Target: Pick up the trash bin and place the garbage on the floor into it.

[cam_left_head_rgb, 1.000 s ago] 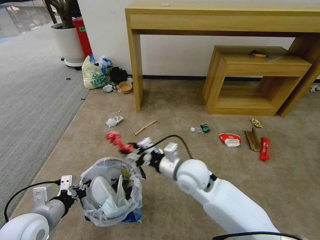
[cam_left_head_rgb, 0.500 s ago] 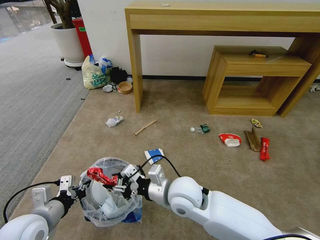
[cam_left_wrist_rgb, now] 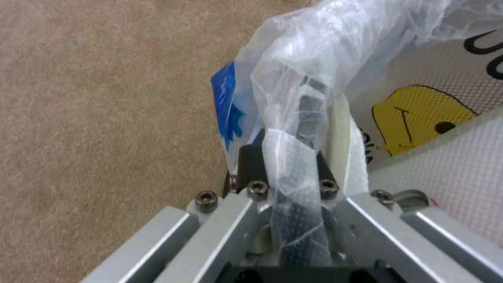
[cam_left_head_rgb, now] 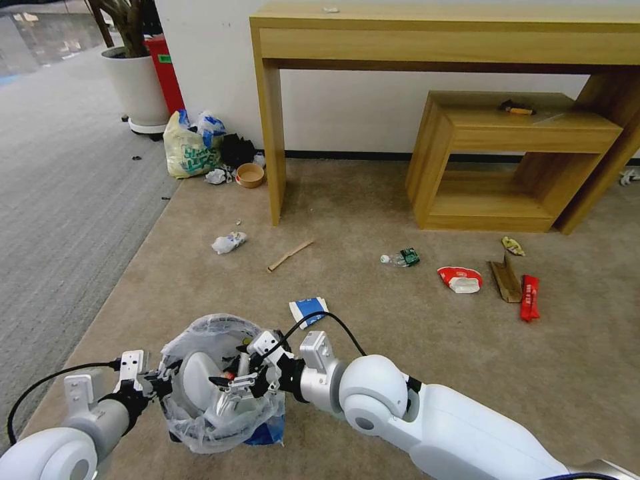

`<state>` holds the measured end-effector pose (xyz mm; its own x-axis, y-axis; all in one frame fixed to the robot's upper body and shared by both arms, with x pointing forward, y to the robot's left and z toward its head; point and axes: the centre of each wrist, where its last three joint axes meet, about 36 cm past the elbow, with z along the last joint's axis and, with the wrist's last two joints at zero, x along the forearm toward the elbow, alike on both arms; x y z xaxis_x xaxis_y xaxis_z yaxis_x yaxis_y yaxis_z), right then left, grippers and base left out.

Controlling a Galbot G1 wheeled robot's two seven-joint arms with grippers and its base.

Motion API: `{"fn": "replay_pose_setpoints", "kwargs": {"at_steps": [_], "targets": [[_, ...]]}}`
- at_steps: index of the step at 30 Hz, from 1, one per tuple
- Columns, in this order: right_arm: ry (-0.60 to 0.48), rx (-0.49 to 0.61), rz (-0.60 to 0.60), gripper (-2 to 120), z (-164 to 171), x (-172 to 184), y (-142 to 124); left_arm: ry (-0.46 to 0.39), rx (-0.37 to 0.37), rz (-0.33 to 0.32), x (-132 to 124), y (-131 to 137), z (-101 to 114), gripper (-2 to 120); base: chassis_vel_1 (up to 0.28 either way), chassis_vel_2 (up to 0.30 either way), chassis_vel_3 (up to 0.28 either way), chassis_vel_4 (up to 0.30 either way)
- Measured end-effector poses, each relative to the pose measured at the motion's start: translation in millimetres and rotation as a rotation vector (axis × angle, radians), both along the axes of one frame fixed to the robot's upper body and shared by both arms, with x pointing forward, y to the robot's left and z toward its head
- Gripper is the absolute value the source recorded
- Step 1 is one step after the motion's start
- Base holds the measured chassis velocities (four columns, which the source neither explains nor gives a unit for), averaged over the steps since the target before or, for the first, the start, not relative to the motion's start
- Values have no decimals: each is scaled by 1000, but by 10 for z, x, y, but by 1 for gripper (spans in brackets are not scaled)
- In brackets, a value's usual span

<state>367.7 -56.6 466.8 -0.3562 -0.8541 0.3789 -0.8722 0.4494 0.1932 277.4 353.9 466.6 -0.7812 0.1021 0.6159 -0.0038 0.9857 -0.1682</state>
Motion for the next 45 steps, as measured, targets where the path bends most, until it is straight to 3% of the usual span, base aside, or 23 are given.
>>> {"fn": "replay_pose_setpoints", "kwargs": {"at_steps": [7, 12, 14, 20, 24, 30, 35, 45], "targets": [[-37, 51, -110, 100, 65, 197, -74, -1, -1, 4, -12, 10, 3, 0, 0, 0, 0, 0], [-77, 73, -269, 100, 30, 403, -327, 0, -2, 5, -35, 18, 3, 0, 0, 0, 0, 0], [-101, 62, -374, 100, -67, 467, -593, 1, -2, 6, -45, 21, 0, 0, 0, 0, 0, 0], [-150, 36, -513, 100, -187, 486, -1029, -1, -4, 6, -46, 17, 1, 0, 0, 0, 0, 0], [-182, 3, -665, 100, -395, 260, -1565, -3, -6, 5, -48, 7, -7, 0, 0, 0, 0, 0], [-185, -4, -752, 100, -567, 58, -1781, -1, -8, 3, -52, 11, -24, 0, 0, 0, 0, 0], [-249, -19, -862, 100, -684, -94, -1999, 1, -13, 3, -51, 13, -40, 0, 0, 0, 0, 0], [-277, -9, -957, 100, -703, -145, -2131, 5, -15, -2, -62, 15, -60, 0, 0, 0, 0, 0]]}}
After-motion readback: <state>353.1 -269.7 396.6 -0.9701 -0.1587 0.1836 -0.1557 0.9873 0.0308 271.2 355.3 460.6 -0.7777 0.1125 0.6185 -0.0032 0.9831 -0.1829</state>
